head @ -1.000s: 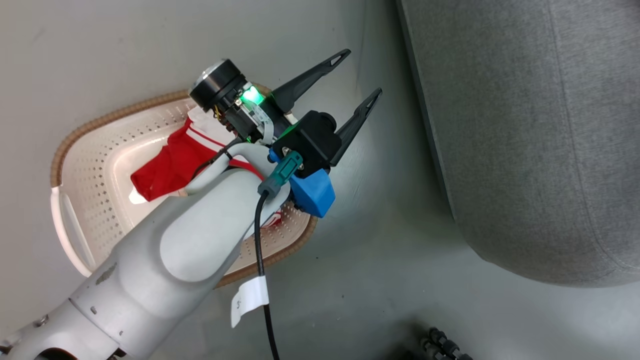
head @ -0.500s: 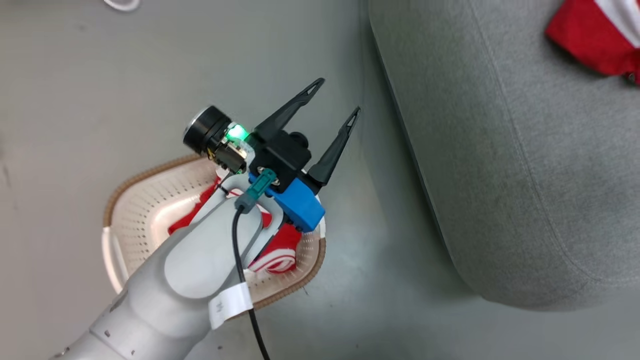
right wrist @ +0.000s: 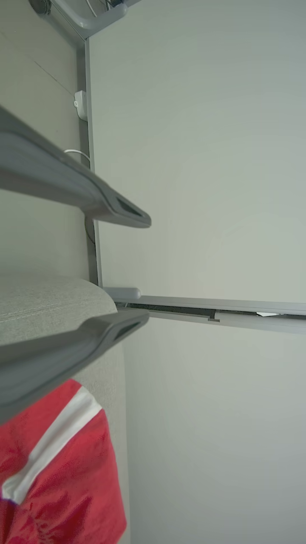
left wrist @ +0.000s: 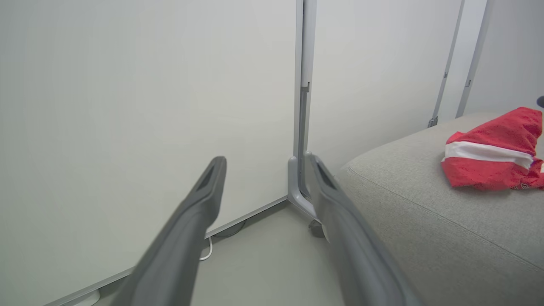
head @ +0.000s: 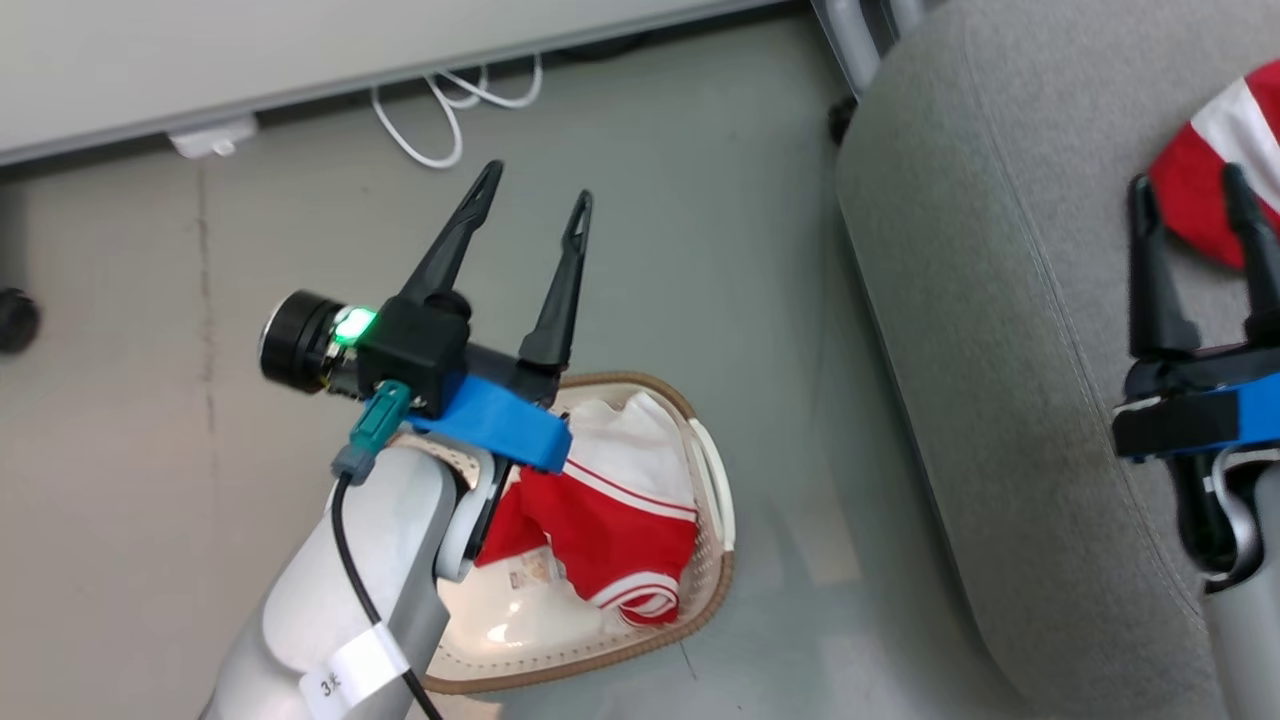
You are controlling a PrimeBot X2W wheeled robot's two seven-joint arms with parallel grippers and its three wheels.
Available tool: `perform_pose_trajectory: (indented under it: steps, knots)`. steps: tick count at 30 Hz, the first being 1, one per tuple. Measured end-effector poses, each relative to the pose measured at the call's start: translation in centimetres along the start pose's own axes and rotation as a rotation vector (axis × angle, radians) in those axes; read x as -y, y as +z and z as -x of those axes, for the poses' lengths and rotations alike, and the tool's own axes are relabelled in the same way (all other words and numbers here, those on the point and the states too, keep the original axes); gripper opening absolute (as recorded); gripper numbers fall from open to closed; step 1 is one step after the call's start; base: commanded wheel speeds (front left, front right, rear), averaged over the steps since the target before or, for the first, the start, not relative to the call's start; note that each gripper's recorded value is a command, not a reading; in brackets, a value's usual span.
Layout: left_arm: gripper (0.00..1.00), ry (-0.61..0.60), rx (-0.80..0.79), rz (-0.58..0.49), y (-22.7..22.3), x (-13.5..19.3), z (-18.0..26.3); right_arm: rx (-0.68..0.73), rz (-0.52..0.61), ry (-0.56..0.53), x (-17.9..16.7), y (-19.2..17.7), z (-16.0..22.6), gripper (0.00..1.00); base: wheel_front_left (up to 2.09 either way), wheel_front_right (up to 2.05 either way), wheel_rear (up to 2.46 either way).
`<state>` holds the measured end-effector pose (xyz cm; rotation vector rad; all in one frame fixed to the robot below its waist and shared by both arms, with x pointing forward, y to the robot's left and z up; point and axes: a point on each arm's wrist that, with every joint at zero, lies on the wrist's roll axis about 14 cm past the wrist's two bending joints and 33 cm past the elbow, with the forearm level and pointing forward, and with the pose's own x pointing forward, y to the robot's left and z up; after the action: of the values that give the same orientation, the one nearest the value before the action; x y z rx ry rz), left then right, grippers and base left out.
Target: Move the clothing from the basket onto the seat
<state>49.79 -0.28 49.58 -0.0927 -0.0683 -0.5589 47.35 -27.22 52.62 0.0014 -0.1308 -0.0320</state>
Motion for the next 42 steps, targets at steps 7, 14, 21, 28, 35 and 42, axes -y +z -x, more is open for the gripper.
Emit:
perform_pose_trajectory:
  steps: [7, 14, 21, 28, 35, 42]
  knots:
    - [1.0, 0.161, 0.033, -0.018, 2.4, -3.5, 4.1, 0.037, -0.061, 0.096, -4.6, 1.5, 0.6, 1.0, 0.0, 0.0, 0.0]
    - [1.0, 0.291, 0.049, -0.025, 3.8, -5.7, 8.6, 0.043, -0.109, 0.163, -8.0, 2.2, 2.6, 1.0, 0.0, 0.0, 0.0]
    - [1.0, 0.347, 0.077, -0.036, 5.0, -6.1, 12.3, 0.03, -0.167, 0.168, -9.1, 2.1, 5.2, 1.0, 0.0, 0.0, 0.0]
    - [1.0, 0.39, 0.079, -0.03, 5.0, -6.2, 15.3, 0.019, -0.19, 0.159, -9.3, 1.9, 7.7, 1.0, 0.0, 0.0, 0.0]
    - [1.0, 0.422, 0.076, -0.036, 4.9, -6.5, 17.4, 0.02, -0.215, 0.148, -9.6, 1.9, 8.8, 1.0, 0.0, 0.0, 0.0]
    - [1.0, 0.454, 0.075, -0.035, 4.9, -7.0, 18.7, 0.007, -0.229, 0.147, -10.0, 1.4, 9.6, 1.0, 0.0, 0.0, 0.0]
